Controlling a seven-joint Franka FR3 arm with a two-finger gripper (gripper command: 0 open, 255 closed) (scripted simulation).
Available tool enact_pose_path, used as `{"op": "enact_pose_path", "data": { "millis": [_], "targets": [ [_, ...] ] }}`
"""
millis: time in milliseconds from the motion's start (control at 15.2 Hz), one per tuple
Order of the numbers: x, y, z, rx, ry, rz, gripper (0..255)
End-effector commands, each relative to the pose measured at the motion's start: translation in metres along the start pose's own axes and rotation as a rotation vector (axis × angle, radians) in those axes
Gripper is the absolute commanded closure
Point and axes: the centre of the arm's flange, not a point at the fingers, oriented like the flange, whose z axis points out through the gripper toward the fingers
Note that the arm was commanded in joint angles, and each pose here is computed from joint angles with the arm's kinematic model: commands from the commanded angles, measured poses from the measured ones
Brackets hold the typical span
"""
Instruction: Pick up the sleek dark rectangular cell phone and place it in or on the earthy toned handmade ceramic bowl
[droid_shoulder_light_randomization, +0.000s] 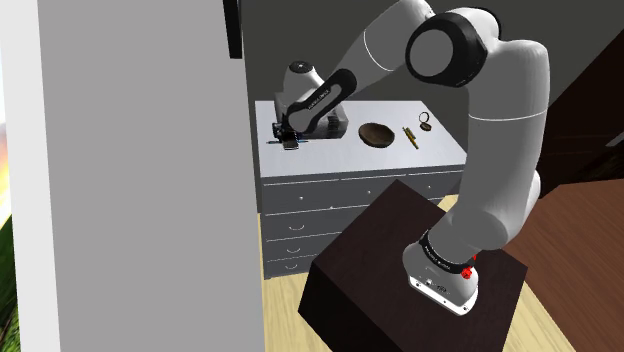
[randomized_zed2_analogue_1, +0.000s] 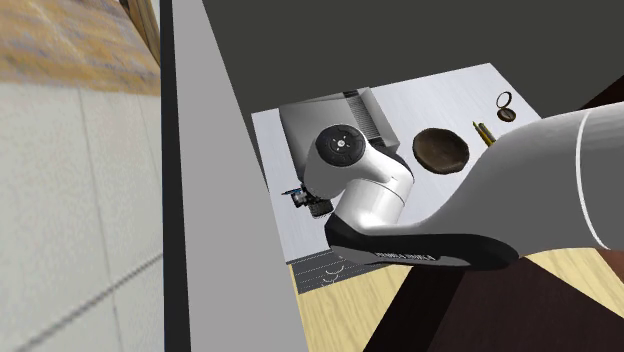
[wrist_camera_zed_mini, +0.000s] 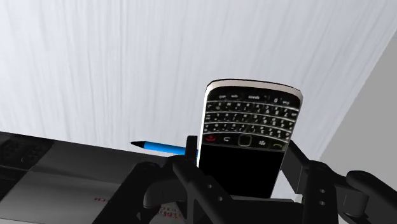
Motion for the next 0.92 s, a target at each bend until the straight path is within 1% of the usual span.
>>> {"op": "enact_pose_path", "data": {
  "millis": [0, 528, 594, 858],
  "targets": [
    [0.002, -0.001, -0.010, 0.000, 0.000, 0.000, 255],
    [0.011, 0.000, -0.051, 0.000, 0.000, 0.000, 255],
    [0.012, 0.000, -0.053, 0.000, 0.000, 0.000, 255],
    [0.012, 0.052, -0.053, 0.000, 0.000, 0.000, 255]
  ]
}}
